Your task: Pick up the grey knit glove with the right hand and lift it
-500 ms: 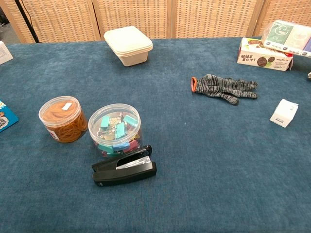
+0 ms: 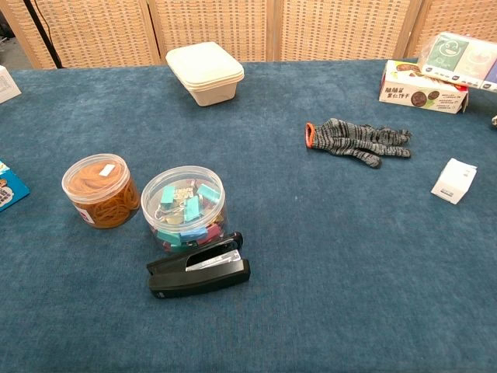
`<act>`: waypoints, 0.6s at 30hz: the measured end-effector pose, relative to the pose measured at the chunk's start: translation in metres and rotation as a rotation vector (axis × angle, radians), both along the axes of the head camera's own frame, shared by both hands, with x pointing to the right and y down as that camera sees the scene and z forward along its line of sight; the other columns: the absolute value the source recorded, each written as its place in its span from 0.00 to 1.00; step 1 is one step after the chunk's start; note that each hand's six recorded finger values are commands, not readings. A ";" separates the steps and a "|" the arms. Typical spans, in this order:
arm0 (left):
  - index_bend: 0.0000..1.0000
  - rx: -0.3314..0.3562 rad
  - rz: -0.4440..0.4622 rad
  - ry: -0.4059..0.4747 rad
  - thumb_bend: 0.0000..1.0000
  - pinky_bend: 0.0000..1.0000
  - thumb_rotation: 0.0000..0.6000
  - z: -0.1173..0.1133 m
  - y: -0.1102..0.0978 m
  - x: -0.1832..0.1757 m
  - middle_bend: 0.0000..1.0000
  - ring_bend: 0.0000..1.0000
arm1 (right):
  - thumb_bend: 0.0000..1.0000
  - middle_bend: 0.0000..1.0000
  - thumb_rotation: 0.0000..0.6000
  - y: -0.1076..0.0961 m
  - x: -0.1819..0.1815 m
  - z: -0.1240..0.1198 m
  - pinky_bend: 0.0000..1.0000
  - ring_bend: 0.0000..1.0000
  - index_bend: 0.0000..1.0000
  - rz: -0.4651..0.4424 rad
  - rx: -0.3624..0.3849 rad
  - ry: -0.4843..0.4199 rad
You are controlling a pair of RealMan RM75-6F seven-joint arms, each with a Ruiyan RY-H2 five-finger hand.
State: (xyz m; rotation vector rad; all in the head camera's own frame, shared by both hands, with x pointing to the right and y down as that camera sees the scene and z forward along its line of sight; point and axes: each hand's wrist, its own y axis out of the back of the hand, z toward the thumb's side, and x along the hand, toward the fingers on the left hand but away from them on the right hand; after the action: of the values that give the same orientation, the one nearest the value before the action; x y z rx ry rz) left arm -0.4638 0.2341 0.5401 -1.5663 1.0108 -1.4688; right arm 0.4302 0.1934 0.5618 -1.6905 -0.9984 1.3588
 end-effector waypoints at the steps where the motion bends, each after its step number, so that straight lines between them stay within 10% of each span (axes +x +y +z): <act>1: 0.00 0.000 -0.001 0.001 0.00 0.00 1.00 0.000 0.000 0.000 0.00 0.00 | 0.00 0.00 1.00 -0.006 -0.005 0.005 0.00 0.00 0.00 -0.008 -0.017 -0.010; 18: 0.00 -0.016 -0.021 0.029 0.00 0.00 1.00 -0.001 -0.002 -0.002 0.00 0.00 | 0.00 0.00 1.00 -0.093 -0.130 0.095 0.00 0.00 0.00 -0.091 -0.301 -0.136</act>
State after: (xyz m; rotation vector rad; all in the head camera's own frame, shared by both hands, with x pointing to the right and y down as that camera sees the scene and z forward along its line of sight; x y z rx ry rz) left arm -0.4662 0.2322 0.5388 -1.5973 1.0377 -1.4761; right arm 0.3006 0.1009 0.6572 -2.0490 -0.8087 1.4033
